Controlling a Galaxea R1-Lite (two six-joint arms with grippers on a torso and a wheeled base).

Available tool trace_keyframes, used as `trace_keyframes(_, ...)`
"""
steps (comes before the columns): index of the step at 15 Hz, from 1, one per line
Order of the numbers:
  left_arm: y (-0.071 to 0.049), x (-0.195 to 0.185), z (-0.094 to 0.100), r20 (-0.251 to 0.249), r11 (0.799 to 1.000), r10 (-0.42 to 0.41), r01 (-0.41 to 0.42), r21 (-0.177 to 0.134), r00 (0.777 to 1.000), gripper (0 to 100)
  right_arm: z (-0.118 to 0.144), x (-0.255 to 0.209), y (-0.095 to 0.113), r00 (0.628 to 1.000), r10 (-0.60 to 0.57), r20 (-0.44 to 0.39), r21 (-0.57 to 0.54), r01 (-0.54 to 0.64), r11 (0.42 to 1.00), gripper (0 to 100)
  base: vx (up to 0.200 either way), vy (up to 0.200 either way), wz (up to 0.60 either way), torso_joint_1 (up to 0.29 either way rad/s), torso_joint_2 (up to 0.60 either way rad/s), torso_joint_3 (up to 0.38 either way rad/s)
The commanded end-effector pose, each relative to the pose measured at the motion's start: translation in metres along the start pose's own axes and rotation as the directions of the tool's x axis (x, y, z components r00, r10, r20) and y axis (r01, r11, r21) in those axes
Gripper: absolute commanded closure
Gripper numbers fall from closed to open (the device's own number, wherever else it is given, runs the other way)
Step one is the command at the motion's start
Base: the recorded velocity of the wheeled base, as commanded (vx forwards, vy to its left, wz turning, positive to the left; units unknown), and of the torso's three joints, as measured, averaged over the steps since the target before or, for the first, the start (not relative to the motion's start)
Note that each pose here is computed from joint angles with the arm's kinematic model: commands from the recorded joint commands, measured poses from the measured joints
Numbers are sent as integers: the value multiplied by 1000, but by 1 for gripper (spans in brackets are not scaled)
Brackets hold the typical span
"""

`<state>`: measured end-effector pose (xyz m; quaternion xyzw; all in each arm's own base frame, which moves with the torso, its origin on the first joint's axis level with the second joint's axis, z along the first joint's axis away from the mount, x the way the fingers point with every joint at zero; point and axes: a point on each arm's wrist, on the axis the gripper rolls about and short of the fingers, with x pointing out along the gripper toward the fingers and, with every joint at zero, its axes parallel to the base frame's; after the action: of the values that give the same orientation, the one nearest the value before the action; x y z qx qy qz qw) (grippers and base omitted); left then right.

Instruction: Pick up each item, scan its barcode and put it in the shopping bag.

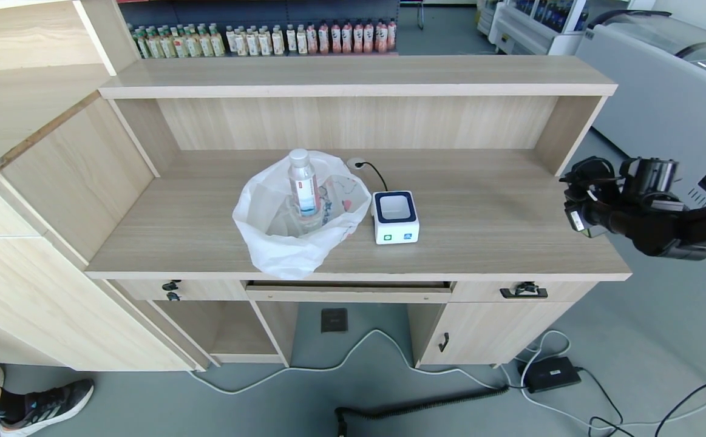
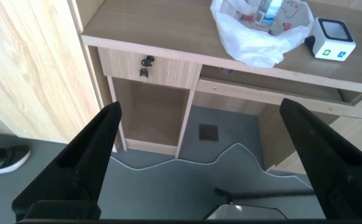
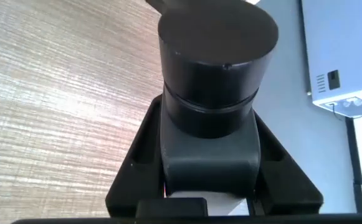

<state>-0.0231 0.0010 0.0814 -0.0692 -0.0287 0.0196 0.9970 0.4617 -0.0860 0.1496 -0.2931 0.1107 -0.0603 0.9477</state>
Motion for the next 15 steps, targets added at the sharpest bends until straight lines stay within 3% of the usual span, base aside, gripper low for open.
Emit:
trace_keyframes(1, 0, 0, 0, 1, 1000, 1, -1, -1, 1000, 0, 8, -22, -15, 999, -42, 31, -8, 42, 999, 100, 0, 0, 0, 0, 0, 0)
trace_keyframes(6, 0, 0, 0, 1, 1000, 1, -1, -1, 1000, 0, 42, -96, -57, 986, -134, 98, -162, 149, 975, 100, 0, 0, 0, 0, 0, 0)
trace_keyframes(8, 0, 0, 0, 1, 1000, 1, -1, -1, 1000, 0, 50, -163, -70, 974, -189, 127, -247, 216, 945, 100, 0, 0, 0, 0, 0, 0)
trace_keyframes(9, 0, 0, 0, 1, 1000, 0, 0, -1, 1000, 0, 58, -189, -71, 965, -205, 161, -297, 246, 923, 100, 0, 0, 0, 0, 0, 0)
trace_keyframes(11, 0, 0, 0, 1, 1000, 1, -1, -1, 1000, 0, 73, -226, -64, 932, -179, 316, -425, 307, 851, 100, 0, 0, 0, 0, 0, 0)
trace_keyframes(13, 0, 0, 0, 1, 1000, 1, -1, -1, 1000, 0, 87, -267, -36, 829, -55, 556, -586, 438, 681, 100, 0, 0, 0, 0, 0, 0)
trace_keyframes(14, 0, 0, 0, 1, 1000, 0, 0, -1, 1000, 0, 88, -274, -28, 799, -33, 600, -607, 482, 632, 100, 0, 0, 0, 0, 0, 0)
trace_keyframes(15, 0, 0, 0, 1, 1000, 1, -1, -1, 1000, 0, 91, -289, -14, 714, 23, 699, -612, 583, 534, 100, 0, 0, 0, 0, 0, 0)
